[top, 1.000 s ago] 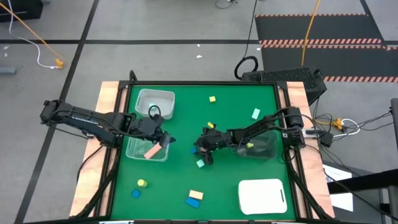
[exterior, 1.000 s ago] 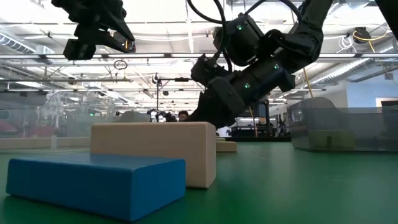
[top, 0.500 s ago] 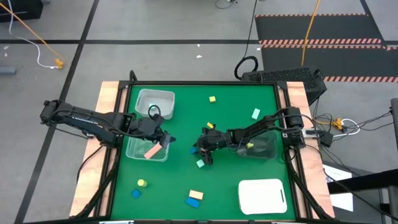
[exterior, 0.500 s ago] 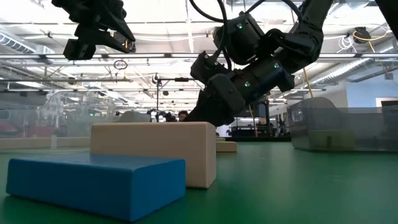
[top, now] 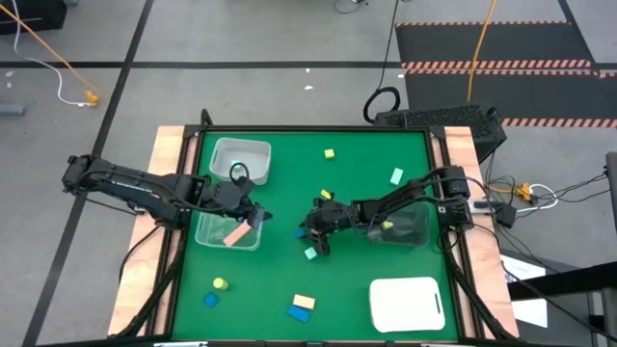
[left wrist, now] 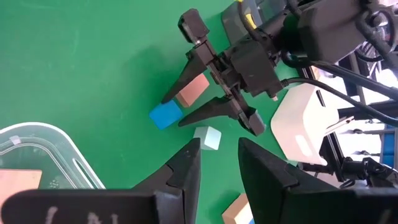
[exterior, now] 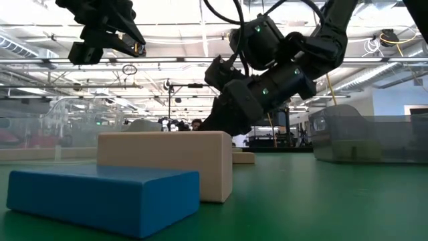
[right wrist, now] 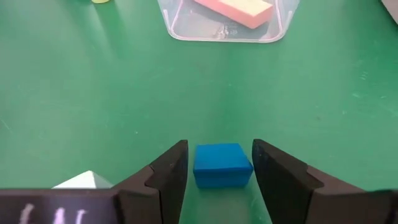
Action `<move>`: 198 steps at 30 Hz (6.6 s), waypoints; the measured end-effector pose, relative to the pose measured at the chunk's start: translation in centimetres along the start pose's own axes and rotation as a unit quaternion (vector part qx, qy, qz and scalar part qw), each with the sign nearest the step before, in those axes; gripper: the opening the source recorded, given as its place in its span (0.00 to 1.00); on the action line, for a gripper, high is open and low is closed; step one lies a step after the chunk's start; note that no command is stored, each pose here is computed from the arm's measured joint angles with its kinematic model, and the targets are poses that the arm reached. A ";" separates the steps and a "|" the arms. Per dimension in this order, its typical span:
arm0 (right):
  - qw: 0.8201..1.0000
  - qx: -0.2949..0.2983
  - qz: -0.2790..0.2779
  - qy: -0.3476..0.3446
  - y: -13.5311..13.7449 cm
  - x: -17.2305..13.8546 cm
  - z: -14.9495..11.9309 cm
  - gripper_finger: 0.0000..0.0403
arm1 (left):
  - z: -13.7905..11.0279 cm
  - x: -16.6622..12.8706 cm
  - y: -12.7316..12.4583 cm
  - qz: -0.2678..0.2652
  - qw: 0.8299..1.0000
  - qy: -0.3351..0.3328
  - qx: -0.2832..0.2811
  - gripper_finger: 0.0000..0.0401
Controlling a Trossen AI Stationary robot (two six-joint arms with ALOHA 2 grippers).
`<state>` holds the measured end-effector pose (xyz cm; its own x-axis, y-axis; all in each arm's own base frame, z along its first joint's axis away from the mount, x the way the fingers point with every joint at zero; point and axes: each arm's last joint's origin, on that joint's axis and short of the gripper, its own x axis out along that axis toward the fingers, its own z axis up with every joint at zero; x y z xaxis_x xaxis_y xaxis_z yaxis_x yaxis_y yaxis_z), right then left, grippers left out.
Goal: Sort & place blocks by color
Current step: Put the top blue block into the white bin, then put the bottom green block into the black bin
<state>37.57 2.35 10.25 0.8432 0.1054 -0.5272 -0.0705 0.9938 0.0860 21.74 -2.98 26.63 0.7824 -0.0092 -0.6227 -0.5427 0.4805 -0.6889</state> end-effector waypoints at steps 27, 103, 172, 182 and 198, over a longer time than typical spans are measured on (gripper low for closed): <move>0.999 0.037 -0.015 0.017 0.2 -0.4 1.9 0.29 | 0.0 0.0 0.0 0.000 1.000 0.000 0.018 0.27; 0.769 0.466 0.037 0.436 18.4 -20.4 0.8 0.64 | -17.6 -3.1 0.5 0.117 0.942 0.308 0.071 0.27; 0.775 0.491 0.211 0.336 20.4 -19.8 4.0 0.63 | -19.3 -0.3 2.6 0.234 0.951 0.191 0.060 0.88; 0.775 0.491 0.211 0.337 20.4 -19.8 4.0 0.63 | -19.9 0.3 3.1 0.269 0.944 0.191 0.015 0.80; 0.775 0.491 0.211 0.337 20.4 -19.8 4.0 0.63 | -19.3 1.6 1.8 0.203 0.966 0.162 -0.012 0.31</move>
<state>21.63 20.39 25.82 0.3631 0.7372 -0.5699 0.4540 0.3942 0.7991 16.12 -19.07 17.28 0.3691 -0.1007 -0.9239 -0.7942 0.4821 -0.3698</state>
